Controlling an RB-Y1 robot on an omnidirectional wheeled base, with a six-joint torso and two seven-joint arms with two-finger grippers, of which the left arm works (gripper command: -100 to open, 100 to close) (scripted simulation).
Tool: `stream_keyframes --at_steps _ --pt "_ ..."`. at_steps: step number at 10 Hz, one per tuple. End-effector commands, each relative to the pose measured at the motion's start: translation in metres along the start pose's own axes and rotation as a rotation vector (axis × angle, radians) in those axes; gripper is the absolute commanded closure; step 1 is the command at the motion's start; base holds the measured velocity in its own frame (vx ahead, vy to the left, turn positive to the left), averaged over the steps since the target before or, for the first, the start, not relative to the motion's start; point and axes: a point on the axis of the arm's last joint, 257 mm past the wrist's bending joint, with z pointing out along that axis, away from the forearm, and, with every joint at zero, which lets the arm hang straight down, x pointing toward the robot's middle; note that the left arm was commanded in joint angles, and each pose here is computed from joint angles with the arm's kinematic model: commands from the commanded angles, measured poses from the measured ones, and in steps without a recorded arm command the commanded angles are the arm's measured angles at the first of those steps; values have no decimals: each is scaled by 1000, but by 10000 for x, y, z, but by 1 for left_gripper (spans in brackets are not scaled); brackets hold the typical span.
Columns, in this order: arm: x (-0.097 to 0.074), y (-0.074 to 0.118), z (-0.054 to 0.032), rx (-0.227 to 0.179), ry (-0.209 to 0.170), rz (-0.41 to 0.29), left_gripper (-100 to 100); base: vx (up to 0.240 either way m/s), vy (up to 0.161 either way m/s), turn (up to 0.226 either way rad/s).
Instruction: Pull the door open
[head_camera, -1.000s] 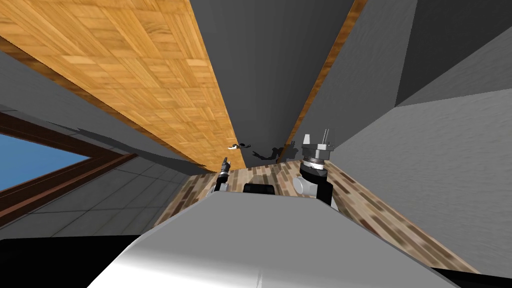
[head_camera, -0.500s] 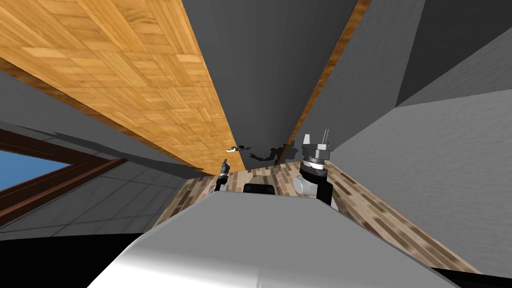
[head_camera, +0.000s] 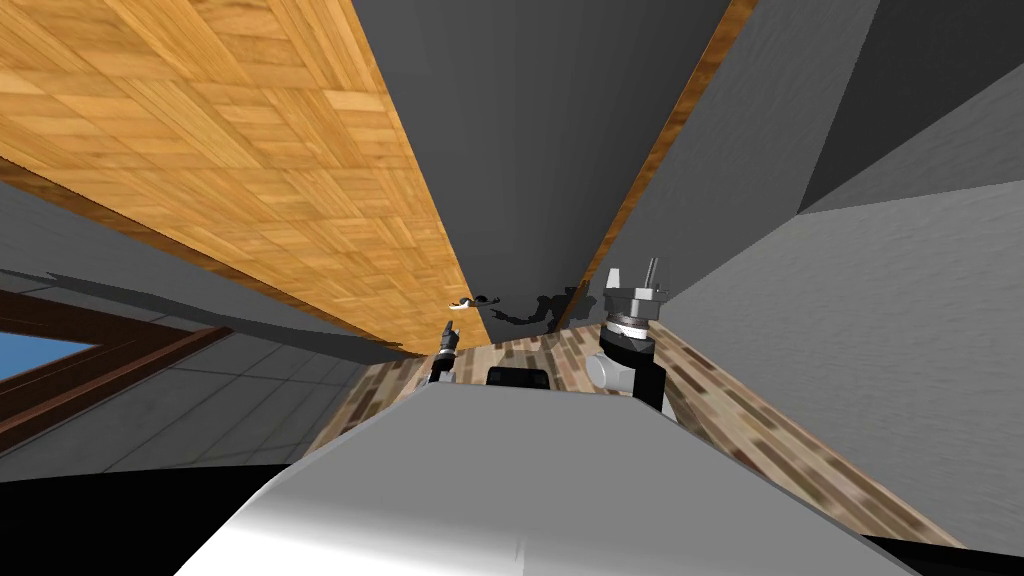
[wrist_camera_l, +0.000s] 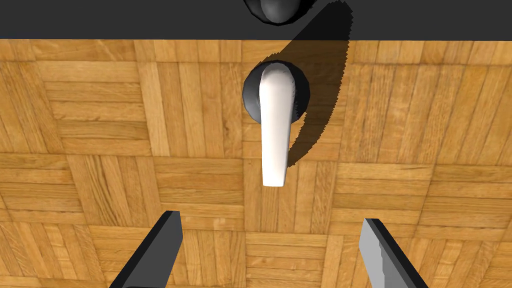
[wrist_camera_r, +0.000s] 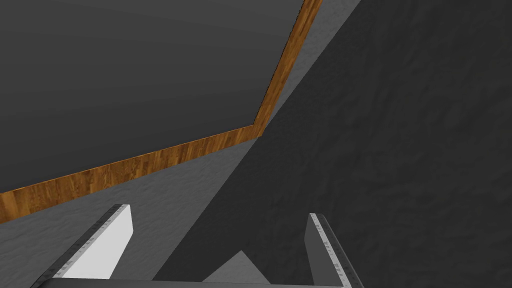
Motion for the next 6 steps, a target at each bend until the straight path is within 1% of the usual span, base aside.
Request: stream_keyframes --at_steps 1,2,4,5,6 --pt "0 0 0 0 0 0 -100 36 4 -4" --pt "-331 78 -122 -25 -46 16 -100 10 -10 35" --pt "-722 137 -268 -49 -100 35 -100 29 -23 33" --pt "-722 137 -268 -49 -100 35 -100 29 -10 -3" --pt "-1035 161 -386 -65 -144 49 -100 63 -2 -19"
